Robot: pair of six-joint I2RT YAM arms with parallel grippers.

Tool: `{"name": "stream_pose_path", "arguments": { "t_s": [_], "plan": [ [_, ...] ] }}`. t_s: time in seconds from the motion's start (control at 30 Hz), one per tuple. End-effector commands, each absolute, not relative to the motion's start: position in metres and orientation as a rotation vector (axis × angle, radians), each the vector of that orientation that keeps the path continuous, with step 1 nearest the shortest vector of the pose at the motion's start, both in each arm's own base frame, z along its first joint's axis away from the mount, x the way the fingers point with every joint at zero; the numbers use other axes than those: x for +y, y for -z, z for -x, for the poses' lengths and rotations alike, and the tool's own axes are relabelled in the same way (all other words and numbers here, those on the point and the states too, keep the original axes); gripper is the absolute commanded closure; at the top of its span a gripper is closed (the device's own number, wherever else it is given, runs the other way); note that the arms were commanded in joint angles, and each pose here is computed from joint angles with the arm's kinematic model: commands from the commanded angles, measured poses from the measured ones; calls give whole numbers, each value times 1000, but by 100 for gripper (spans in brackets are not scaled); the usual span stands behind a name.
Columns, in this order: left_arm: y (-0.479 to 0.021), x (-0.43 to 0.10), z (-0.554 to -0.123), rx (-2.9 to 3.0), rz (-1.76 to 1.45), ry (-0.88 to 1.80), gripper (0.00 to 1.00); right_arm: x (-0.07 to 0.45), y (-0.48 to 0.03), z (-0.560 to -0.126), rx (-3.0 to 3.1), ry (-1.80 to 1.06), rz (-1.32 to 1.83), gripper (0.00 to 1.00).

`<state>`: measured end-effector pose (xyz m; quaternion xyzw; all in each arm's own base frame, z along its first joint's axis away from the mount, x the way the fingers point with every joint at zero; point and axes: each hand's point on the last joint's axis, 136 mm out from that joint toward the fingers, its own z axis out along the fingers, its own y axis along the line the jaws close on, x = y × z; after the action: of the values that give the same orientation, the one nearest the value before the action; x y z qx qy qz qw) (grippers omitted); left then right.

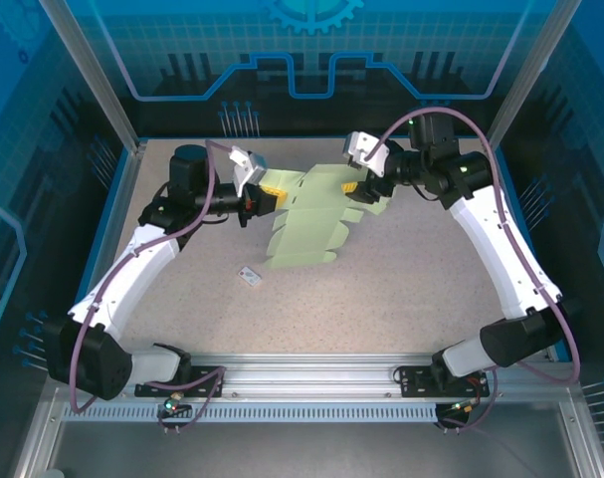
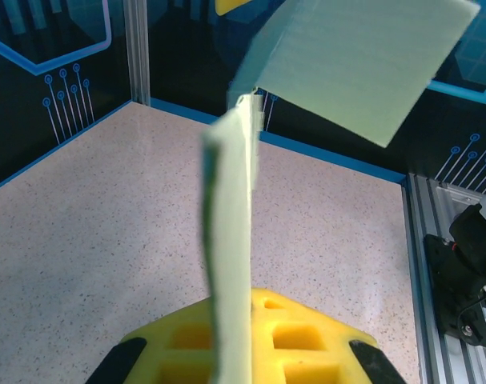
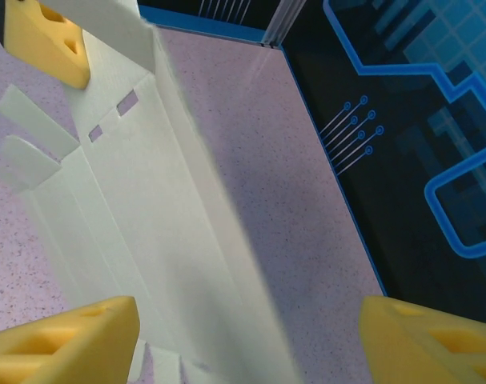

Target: Fold the paper box

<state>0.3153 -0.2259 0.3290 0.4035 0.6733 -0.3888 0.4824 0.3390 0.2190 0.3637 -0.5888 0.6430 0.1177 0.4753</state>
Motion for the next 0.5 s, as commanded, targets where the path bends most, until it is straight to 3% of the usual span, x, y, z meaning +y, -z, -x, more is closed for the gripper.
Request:
{"name": "stream_pose_path", "arguments": {
  "t_s": [0.0,0.1,0.27,0.47],
  "plan": [
    [-342,-231,-306,1581,-1040,955,100,220,-365,-335,1547,-329,1488,28],
    [-341,-231,-306,1582,-1041,954,100,219,-371,-334,1524,-394,1479,33],
    [-343,-232,-306,1576,-1041,954,100,220,-369,-332,1536,-494,1477,52],
    [-342,-233,-305,1574,-1045,956,100,220,-361,-340,1550,-513,1471,57]
  ]
}}
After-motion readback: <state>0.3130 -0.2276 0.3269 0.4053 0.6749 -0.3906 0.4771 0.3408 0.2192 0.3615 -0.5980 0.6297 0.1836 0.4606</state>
